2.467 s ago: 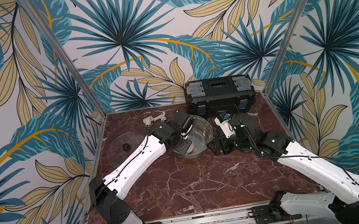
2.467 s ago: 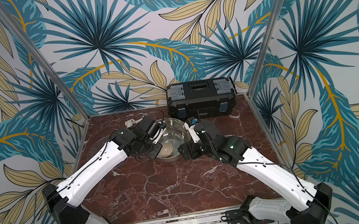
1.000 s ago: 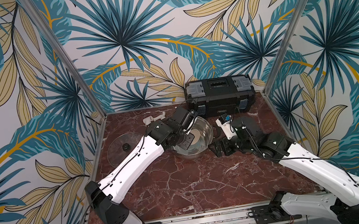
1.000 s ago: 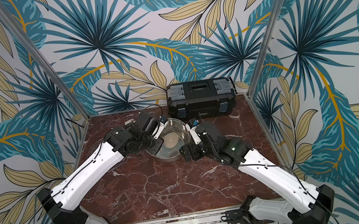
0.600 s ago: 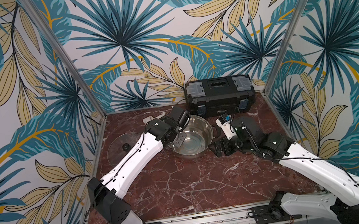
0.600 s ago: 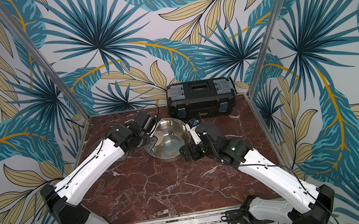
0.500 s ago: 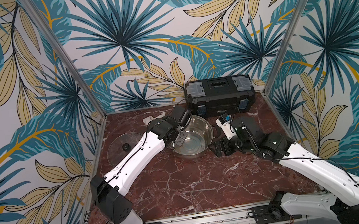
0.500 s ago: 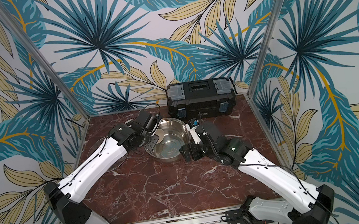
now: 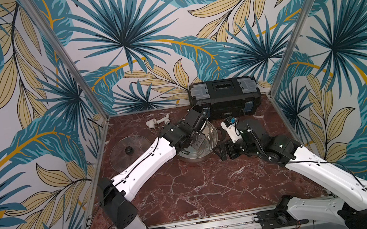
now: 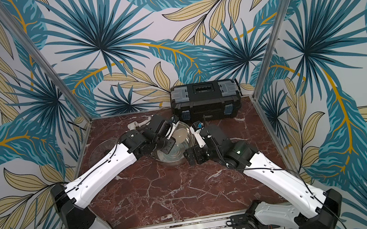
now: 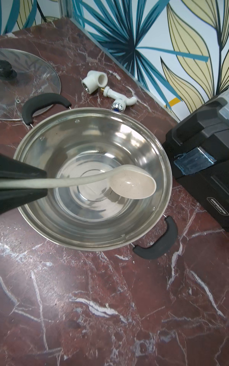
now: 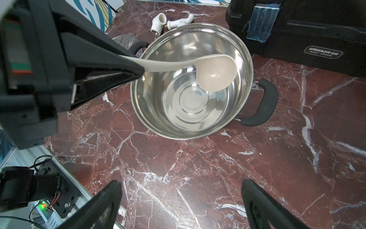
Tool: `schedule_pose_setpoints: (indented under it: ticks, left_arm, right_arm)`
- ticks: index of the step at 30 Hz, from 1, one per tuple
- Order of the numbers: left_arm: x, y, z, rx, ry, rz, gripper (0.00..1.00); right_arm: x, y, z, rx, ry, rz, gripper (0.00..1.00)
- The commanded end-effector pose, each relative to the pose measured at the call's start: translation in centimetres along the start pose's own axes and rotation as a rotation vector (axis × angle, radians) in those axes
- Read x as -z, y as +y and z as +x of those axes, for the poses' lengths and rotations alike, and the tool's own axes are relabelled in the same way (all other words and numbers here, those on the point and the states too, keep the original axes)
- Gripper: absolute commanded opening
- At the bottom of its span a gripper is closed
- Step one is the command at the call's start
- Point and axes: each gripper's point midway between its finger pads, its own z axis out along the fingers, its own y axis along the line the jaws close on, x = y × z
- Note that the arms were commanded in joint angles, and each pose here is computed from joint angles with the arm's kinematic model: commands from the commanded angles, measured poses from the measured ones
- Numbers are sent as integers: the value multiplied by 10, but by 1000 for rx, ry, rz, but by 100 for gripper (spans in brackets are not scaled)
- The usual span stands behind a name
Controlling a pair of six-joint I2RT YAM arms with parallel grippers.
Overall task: Stir the soup with a spoon
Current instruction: Stir the soup in the pan with a stick.
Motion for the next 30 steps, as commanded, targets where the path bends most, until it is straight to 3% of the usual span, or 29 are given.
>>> schedule_pose_setpoints:
  ticks: [1,9,16,24,30]
  left_arm:
    - [17,-10,2,49,-13,85,0]
    - [36,-9,48,48,136,104,0]
    - [38,24,79,41,238,-13,0]
    - [28,68,63,-4,231,-218,0]
    - [13,66,26,33,118,-222,0]
  right_arm:
    - [3,0,3,8,1,2,100]
    - [0,3,1,5,-3,-12,99]
    - [-3,3,4,5,5,-15,99]
    - [-3,1,7,1,6,-9,99]
    - [-3,0,7,-2,4,-7,100]
